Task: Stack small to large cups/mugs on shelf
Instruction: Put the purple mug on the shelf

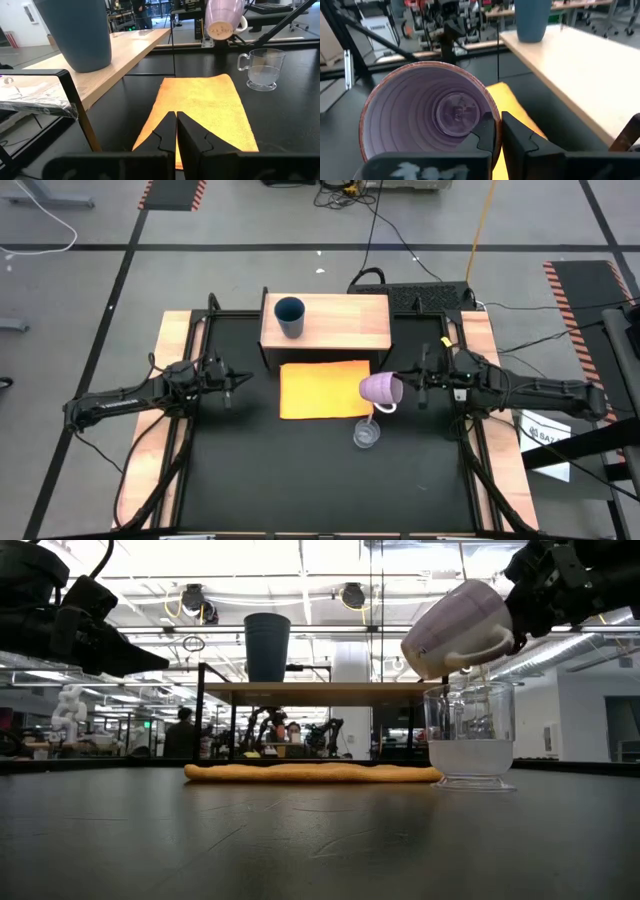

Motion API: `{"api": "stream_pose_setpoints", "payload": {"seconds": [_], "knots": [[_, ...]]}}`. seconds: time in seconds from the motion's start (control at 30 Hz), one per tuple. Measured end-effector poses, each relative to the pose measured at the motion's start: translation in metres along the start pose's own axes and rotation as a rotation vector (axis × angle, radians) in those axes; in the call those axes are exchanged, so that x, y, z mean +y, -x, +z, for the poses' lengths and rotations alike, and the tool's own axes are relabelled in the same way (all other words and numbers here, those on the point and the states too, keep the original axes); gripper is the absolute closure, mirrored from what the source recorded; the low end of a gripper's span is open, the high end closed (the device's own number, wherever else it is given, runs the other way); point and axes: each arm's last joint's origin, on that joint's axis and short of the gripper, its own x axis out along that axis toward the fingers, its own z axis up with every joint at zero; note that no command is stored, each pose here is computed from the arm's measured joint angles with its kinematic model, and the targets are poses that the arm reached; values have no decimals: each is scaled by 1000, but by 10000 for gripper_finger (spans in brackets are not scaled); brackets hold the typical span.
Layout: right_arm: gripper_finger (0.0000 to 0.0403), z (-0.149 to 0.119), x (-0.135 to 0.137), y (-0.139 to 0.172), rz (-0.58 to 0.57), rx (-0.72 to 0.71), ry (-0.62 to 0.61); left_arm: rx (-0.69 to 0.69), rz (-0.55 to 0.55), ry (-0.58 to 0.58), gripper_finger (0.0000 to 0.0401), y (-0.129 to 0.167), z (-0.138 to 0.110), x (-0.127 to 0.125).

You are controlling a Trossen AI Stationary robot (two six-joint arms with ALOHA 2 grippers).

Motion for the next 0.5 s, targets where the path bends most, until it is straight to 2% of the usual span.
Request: {"api": "stream_pose_setpoints", "payload": {"seconds": [0.27, 0.5], "knots": [[395, -11, -6, 2, -13, -65, -21, 0, 0, -5, 384, 0, 0, 0], [395, -17, -10, 2, -36, -62, -34, 1, 0, -5, 384, 0, 0, 0]]}}
